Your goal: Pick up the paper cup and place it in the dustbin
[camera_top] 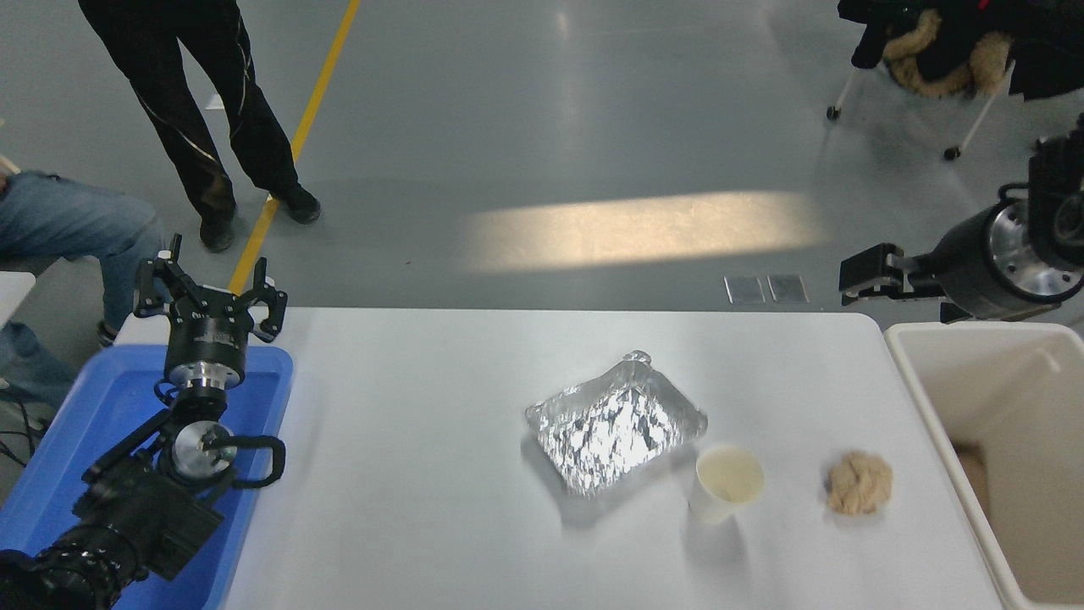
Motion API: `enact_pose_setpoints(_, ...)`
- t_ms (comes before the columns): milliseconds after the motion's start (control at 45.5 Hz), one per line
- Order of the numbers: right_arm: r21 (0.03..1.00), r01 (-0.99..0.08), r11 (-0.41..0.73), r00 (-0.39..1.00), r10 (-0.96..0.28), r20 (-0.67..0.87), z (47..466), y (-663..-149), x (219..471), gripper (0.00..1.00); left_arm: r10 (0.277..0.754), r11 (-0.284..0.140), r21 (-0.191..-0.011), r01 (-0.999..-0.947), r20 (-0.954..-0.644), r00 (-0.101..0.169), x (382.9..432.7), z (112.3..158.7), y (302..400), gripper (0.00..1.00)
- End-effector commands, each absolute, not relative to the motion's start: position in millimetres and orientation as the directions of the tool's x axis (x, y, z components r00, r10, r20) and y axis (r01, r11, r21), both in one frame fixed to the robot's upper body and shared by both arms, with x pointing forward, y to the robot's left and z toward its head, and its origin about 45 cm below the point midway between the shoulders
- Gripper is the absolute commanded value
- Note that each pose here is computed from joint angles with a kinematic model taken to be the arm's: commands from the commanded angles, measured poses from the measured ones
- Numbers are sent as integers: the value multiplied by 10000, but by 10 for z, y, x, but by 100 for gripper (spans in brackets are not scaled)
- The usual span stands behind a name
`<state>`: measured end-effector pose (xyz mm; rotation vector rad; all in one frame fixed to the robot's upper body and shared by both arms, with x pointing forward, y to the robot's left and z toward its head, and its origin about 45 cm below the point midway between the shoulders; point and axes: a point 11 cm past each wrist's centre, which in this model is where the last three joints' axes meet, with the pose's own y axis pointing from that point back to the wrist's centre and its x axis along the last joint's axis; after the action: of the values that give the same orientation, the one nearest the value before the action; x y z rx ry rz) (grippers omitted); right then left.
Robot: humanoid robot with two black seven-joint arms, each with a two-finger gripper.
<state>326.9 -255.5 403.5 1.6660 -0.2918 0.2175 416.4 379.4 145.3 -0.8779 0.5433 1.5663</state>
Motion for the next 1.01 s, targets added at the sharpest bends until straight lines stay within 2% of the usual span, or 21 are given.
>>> enact_pose_setpoints(0, 9583, -1883, -2149, 9760, 679, 2070, 4492, -1941, 2932, 100, 6200, -1919, -1315, -9726, -7844, -163, 4163, 1451, 3795, 99)
enact_pose_setpoints(286, 9451, -2006, -2580, 9754, 371, 2172, 4548, -1858, 2929, 100, 6200, -1919, -1315, -9726, -7844, -162, 4163, 1451, 3795, 99)
enact_pose_setpoints(527, 9626, -1540, -2230, 9881, -324, 1506, 4270, -2092, 2979, 100, 6200, -1919, -1315, -9726, -7845, -163, 4163, 1451, 3795, 99)
enact_pose_setpoints(791, 9543, -2427, -1745, 9683, -1031, 2274, 3614, -2318, 3280, 100, 6195, -1910, -1324, -9726, -7848, -148, 4165, 1454, 3791, 99)
enact_pose_setpoints(989, 9633, -2421, -1163, 9651, -1311, 2267, 2831, -2507, 3313, 100, 6200, -1919, -1315, -9726, -7844, -163, 4163, 1451, 3795, 99)
